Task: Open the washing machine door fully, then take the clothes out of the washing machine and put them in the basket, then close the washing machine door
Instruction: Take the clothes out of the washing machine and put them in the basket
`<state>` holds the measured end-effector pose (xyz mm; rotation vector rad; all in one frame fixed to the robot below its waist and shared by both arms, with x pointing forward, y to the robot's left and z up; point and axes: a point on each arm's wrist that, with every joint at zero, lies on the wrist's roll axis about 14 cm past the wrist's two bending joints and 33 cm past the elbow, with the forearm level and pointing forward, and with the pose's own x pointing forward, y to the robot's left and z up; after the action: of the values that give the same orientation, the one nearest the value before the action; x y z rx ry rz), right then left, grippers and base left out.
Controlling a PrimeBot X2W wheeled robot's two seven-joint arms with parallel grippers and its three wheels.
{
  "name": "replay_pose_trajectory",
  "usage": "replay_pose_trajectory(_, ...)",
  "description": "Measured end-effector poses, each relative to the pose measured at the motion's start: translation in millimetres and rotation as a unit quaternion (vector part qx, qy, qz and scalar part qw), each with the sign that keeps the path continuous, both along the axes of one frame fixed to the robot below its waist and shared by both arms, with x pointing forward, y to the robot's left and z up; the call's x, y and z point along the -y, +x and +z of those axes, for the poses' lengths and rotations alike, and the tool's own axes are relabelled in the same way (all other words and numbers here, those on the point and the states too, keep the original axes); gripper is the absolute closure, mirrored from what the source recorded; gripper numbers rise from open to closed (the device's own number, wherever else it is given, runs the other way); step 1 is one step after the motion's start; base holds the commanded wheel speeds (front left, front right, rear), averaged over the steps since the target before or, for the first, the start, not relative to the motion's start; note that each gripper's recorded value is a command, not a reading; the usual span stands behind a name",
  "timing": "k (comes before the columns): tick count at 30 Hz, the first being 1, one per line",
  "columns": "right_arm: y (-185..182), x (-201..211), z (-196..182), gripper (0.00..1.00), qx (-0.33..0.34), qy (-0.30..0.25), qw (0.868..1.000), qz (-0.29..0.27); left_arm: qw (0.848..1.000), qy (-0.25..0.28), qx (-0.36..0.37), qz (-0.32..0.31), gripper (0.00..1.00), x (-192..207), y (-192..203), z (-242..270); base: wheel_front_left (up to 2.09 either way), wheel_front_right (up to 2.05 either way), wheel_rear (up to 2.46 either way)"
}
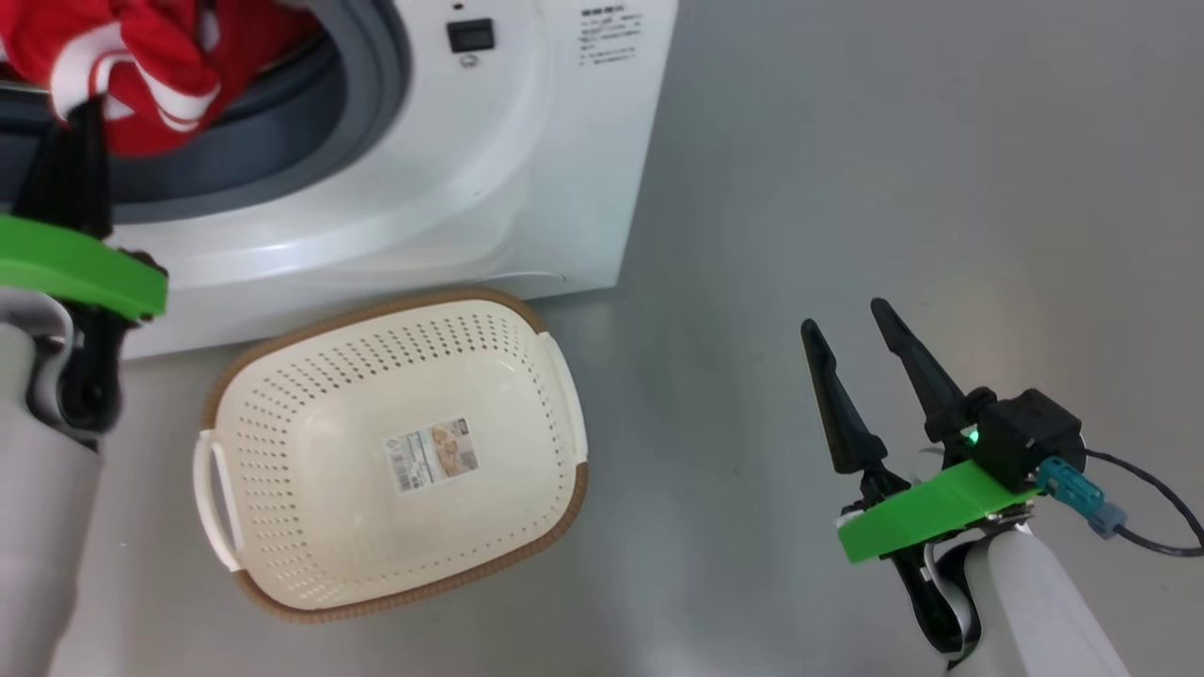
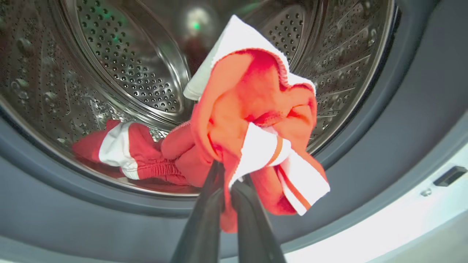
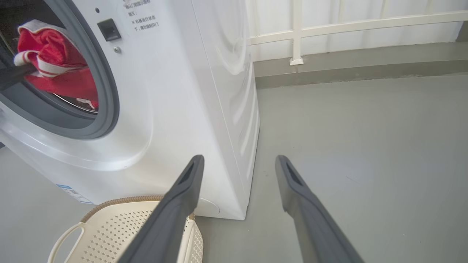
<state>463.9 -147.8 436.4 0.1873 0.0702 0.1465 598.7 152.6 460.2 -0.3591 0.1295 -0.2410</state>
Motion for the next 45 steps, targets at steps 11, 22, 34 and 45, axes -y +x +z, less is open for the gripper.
replay_pose_trajectory(11, -9, -12, 12, 0.00, 0.012, -0.006, 1.000, 0.016, 0.997, -0.028, 0.060, 0.031, 1.00, -15, -46, 39, 0.00, 0.00, 0.00)
replay_pose_trajectory(22, -4, -21, 18, 0.00, 0.022, -0.002, 0.999, 0.026, 0.993, -0.039, 0.100, 0.048, 1.00, -26, -91, 56, 0.00, 0.00, 0.00)
replay_pose_trajectory(34, -2, -22, 19, 0.00, 0.024, -0.003, 0.999, 0.029, 0.989, -0.061, 0.120, 0.066, 1.00, -29, -141, 62, 0.00, 0.00, 0.00)
replay_pose_trajectory(45, -2, -20, 19, 0.00, 0.025, -0.004, 0.999, 0.027, 0.989, -0.087, 0.114, 0.047, 1.00, -8, -173, 63, 0.00, 0.00, 0.00)
